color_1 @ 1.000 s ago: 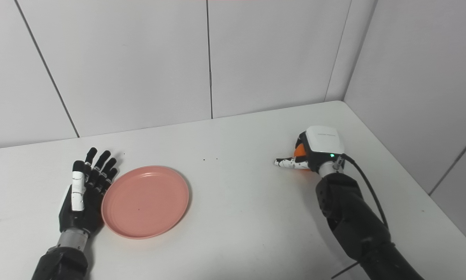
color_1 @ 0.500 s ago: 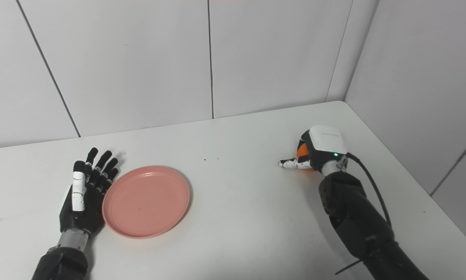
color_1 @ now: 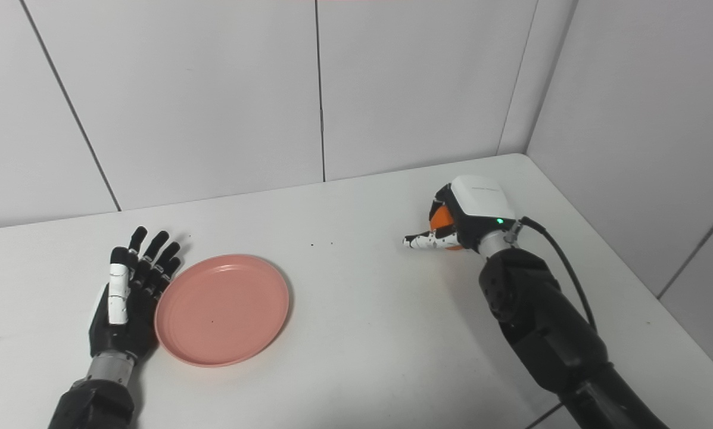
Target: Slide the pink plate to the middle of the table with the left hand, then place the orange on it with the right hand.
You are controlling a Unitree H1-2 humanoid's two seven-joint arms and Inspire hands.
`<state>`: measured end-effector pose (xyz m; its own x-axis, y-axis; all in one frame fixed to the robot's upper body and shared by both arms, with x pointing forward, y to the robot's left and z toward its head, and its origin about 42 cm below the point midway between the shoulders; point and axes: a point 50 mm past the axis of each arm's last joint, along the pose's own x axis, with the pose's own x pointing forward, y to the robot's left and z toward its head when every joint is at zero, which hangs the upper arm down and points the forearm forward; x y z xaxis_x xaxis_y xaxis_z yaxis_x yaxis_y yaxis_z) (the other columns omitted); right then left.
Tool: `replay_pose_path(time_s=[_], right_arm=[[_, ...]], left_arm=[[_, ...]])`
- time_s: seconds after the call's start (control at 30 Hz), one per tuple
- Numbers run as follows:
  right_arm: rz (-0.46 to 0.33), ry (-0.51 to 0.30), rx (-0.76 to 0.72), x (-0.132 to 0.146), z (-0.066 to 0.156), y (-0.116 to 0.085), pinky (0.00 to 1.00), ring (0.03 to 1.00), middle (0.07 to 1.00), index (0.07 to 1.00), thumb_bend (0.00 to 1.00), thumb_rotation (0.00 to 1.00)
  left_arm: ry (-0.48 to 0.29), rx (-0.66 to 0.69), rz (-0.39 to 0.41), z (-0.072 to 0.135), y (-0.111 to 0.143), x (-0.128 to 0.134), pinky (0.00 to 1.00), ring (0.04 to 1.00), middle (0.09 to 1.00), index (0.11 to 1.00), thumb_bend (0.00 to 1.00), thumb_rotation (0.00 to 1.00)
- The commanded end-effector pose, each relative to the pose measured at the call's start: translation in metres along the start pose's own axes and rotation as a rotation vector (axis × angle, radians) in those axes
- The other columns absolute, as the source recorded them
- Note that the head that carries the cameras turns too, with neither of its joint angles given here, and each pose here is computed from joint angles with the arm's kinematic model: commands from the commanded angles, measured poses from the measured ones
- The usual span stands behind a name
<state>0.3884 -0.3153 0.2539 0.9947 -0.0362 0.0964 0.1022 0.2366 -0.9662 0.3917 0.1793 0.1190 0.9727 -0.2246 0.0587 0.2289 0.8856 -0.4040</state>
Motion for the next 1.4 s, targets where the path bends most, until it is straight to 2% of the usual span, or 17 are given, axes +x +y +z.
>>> replay_pose_path(time_s=[0.0,0.1,0.23,0.33,0.53,0.63,0.73,0.87,0.93,1.03,1.17,1.2,1.23,1.3,1.37], right_arm=[[-0.120,-0.080,-0.001,0.008,0.030,-0.040,0.14,0.186,0.252,0.325,0.57,0.47],[-0.150,-0.129,0.009,0.006,0.053,-0.052,0.14,0.188,0.254,0.318,0.56,0.49],[-0.176,-0.183,0.014,0.003,0.077,-0.063,0.13,0.180,0.251,0.317,0.55,0.43],[-0.184,-0.239,0.016,0.003,0.092,-0.066,0.13,0.176,0.242,0.304,0.55,0.41],[-0.184,-0.305,0.022,0.004,0.108,-0.065,0.13,0.182,0.249,0.314,0.55,0.39],[-0.185,-0.330,0.045,0.003,0.118,-0.066,0.16,0.219,0.296,0.354,0.55,0.41],[-0.173,-0.371,0.079,0.003,0.129,-0.066,0.18,0.239,0.312,0.362,0.54,0.40],[-0.175,-0.424,0.068,0.004,0.145,-0.061,0.12,0.164,0.232,0.301,0.54,0.35],[-0.164,-0.433,0.072,0.004,0.152,-0.059,0.12,0.170,0.241,0.311,0.55,0.40],[-0.145,-0.483,0.104,0.004,0.166,-0.053,0.13,0.187,0.265,0.380,0.54,0.43],[-0.140,-0.516,0.113,0.005,0.180,-0.045,0.13,0.184,0.248,0.309,0.56,0.38],[-0.138,-0.518,0.111,0.005,0.183,-0.044,0.14,0.190,0.253,0.320,0.57,0.38],[-0.133,-0.518,0.098,0.005,0.187,-0.042,0.19,0.210,0.270,0.345,0.57,0.40],[-0.124,-0.515,0.078,0.005,0.192,-0.039,0.40,0.282,0.329,0.426,0.58,0.45],[-0.111,-0.516,0.079,0.005,0.198,-0.037,0.40,0.303,0.346,0.439,0.58,0.47]], left_arm=[[0.124,-0.022,0.069,-0.030,0.006,-0.017,0.96,0.905,0.935,1.000,0.82,0.75],[0.125,-0.022,0.073,-0.031,0.004,-0.016,0.95,0.907,0.935,1.000,0.82,0.75],[0.126,-0.028,0.078,-0.032,0.000,-0.015,0.94,0.905,0.931,1.000,0.81,0.75],[0.127,-0.057,0.088,-0.036,-0.006,-0.015,0.94,0.902,0.926,1.000,0.84,0.71],[0.126,-0.043,0.086,-0.043,-0.017,-0.018,0.90,0.892,0.910,1.000,0.86,0.73],[0.127,-0.055,0.070,-0.047,-0.022,-0.020,0.95,0.913,0.922,1.000,0.88,0.72],[0.131,-0.046,0.073,-0.050,-0.026,-0.020,0.93,0.904,0.917,1.000,0.89,0.73],[0.131,-0.049,0.081,-0.055,-0.029,-0.020,0.94,0.902,0.909,1.000,0.92,0.73],[0.131,-0.058,0.087,-0.057,-0.031,-0.019,0.95,0.902,0.906,1.000,0.93,0.72],[0.135,-0.061,0.088,-0.057,-0.032,-0.019,0.95,0.901,0.913,1.000,0.93,0.71],[0.132,-0.052,0.090,-0.057,-0.032,-0.019,0.94,0.892,0.915,1.000,0.92,0.72],[0.133,-0.052,0.089,-0.057,-0.031,-0.020,0.95,0.896,0.916,1.000,0.91,0.72],[0.136,-0.050,0.089,-0.057,-0.031,-0.020,0.95,0.896,0.915,1.000,0.92,0.73],[0.139,-0.046,0.089,-0.056,-0.030,-0.020,0.94,0.891,0.911,1.000,0.92,0.73],[0.140,-0.050,0.092,-0.057,-0.029,-0.020,0.94,0.889,0.910,1.000,0.93,0.73]])
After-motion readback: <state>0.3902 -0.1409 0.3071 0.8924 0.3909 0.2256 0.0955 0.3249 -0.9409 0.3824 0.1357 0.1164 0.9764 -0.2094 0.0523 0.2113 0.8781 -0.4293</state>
